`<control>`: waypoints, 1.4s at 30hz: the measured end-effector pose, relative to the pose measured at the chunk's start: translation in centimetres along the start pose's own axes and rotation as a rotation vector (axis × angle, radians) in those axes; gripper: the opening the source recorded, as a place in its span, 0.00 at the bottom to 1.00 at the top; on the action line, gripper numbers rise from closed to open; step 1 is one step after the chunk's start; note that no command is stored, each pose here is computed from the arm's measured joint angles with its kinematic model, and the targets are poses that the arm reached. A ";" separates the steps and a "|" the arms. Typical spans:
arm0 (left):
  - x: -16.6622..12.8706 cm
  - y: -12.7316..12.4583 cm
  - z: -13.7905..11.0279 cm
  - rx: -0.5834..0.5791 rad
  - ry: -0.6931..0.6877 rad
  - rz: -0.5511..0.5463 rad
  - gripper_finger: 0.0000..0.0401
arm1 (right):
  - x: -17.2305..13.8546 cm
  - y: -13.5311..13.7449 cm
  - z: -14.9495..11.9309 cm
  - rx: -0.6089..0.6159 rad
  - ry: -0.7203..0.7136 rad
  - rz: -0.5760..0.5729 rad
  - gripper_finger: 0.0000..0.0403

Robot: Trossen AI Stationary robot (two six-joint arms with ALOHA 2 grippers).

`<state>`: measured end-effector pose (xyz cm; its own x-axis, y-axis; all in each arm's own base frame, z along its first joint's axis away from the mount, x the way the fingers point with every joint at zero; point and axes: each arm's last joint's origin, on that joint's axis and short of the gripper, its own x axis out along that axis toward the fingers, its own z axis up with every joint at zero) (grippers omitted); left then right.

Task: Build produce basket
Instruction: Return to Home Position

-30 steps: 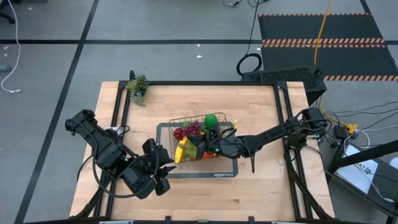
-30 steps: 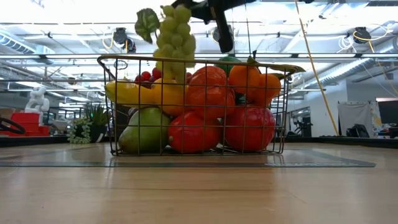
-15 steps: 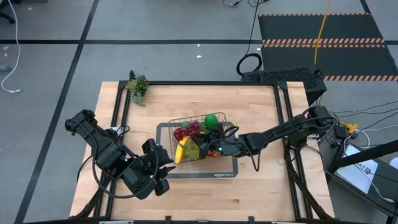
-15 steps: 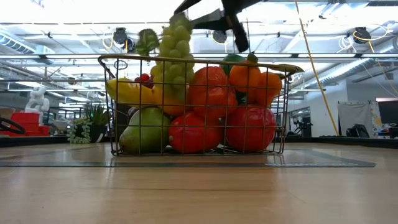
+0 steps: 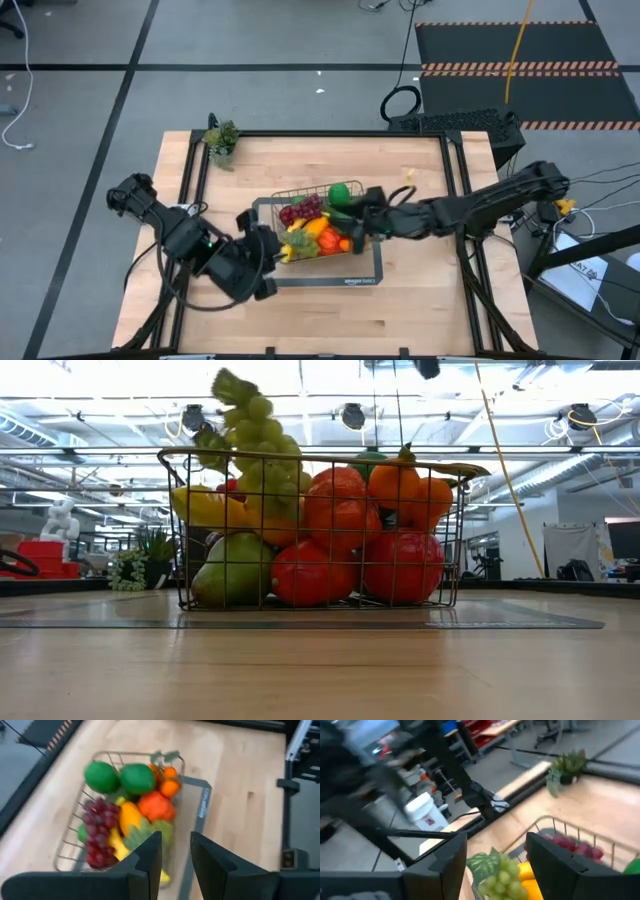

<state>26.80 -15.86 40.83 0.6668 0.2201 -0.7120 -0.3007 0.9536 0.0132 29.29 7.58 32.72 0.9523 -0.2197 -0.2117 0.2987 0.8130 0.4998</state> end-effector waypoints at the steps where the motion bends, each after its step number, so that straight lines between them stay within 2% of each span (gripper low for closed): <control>1: 0.1 0.5 0.4 0.004 -0.006 0.009 0.25 | -0.8 0.0 0.6 -0.020 0.002 0.017 0.48; 11: -0.9 7.9 4.2 -0.124 -0.124 0.096 0.25 | -9.6 -2.0 6.1 -0.171 -0.052 0.080 0.36; 18: -4.2 13.2 4.7 -0.346 -0.251 0.199 0.25 | -14.1 -4.2 8.3 -0.243 -0.120 0.080 0.14; 22: -6.1 15.1 4.4 -0.411 -0.280 0.165 0.25 | -16.1 -5.3 8.8 -0.296 -0.137 0.073 0.02; 26: -7.2 15.3 3.8 -0.365 -0.258 0.095 0.23 | -17.6 -6.4 8.5 -0.391 -0.136 0.092 0.02; 30: -7.4 14.5 2.7 -0.244 -0.179 0.087 0.09 | -18.0 -7.4 7.0 -0.519 -0.122 0.192 0.00; 32: -7.1 14.0 2.1 -0.189 -0.107 0.091 0.03 | -17.6 -7.9 5.9 -0.566 -0.132 0.202 0.00; 37: -5.6 13.3 0.7 -0.079 0.118 0.119 0.05 | -15.8 -9.0 2.6 -0.615 -0.124 0.243 0.00; 42: -2.7 12.1 0.4 0.073 0.111 0.131 0.03 | -13.8 -10.3 -0.7 -0.626 -0.098 0.236 0.00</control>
<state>21.64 -4.84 43.24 0.5449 0.3234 -0.7736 -0.3274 0.9315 0.1587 12.98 2.63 29.90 0.9977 -0.0218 -0.0644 0.0177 0.9978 -0.0636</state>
